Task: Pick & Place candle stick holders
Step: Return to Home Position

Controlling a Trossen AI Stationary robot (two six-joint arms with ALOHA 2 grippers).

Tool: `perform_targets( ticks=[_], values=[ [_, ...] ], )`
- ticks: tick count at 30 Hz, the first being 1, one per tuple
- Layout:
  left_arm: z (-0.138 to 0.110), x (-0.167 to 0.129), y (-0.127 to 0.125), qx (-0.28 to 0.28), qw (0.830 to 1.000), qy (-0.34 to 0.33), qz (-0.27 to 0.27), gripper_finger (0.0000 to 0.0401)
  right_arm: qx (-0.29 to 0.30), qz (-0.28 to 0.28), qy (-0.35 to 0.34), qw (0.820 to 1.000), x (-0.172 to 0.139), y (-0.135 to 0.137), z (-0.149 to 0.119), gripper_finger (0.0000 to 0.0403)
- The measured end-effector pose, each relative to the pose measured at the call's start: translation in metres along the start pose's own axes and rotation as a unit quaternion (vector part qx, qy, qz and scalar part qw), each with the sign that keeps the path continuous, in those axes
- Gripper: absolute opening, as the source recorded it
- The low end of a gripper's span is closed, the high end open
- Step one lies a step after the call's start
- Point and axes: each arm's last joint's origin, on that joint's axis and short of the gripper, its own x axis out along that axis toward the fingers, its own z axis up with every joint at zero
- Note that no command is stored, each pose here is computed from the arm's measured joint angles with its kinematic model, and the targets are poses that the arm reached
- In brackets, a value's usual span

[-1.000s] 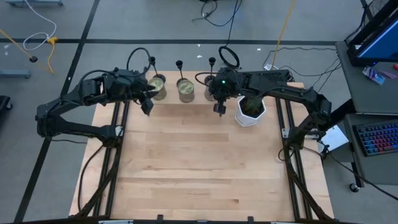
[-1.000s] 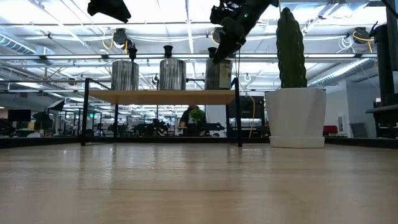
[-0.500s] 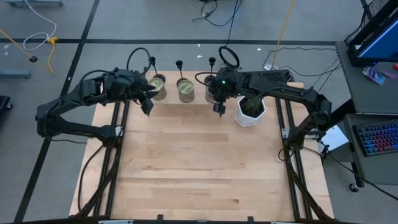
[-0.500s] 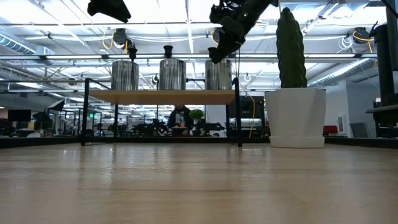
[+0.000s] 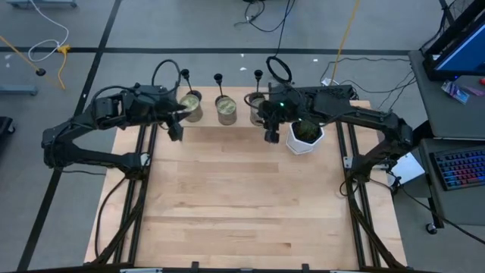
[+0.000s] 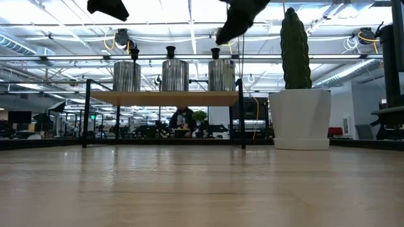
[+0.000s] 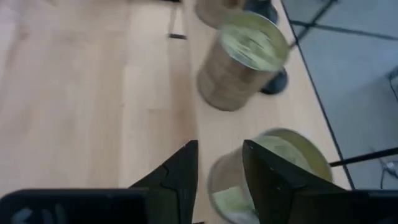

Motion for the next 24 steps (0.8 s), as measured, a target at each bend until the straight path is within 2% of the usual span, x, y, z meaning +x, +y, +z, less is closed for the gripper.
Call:
perform_targets(
  ticks=[6,10,16,24],
  values=[
    [-0.008,-0.02,0.003,0.007,1.0,-0.026,-0.007,0.0124,0.005,0.023,-0.015,1.0,-0.036,0.019,0.003,0.0109],
    [-0.033,-0.024,0.003,0.002,0.999,-0.04,-0.016,0.0124,0.017,0.045,-0.009,0.999,-0.053,0.034,-0.006,0.0106],
    [-0.082,-0.017,0.004,-0.018,0.997,-0.069,-0.021,0.0124,0.026,0.073,-0.036,0.996,-0.072,0.059,-0.038,0.0105],
    [-0.13,-0.015,0.007,-0.045,0.984,-0.169,-0.029,0.0124,0.041,0.091,-0.16,0.982,-0.086,0.08,-0.1,0.0105]
  ],
)
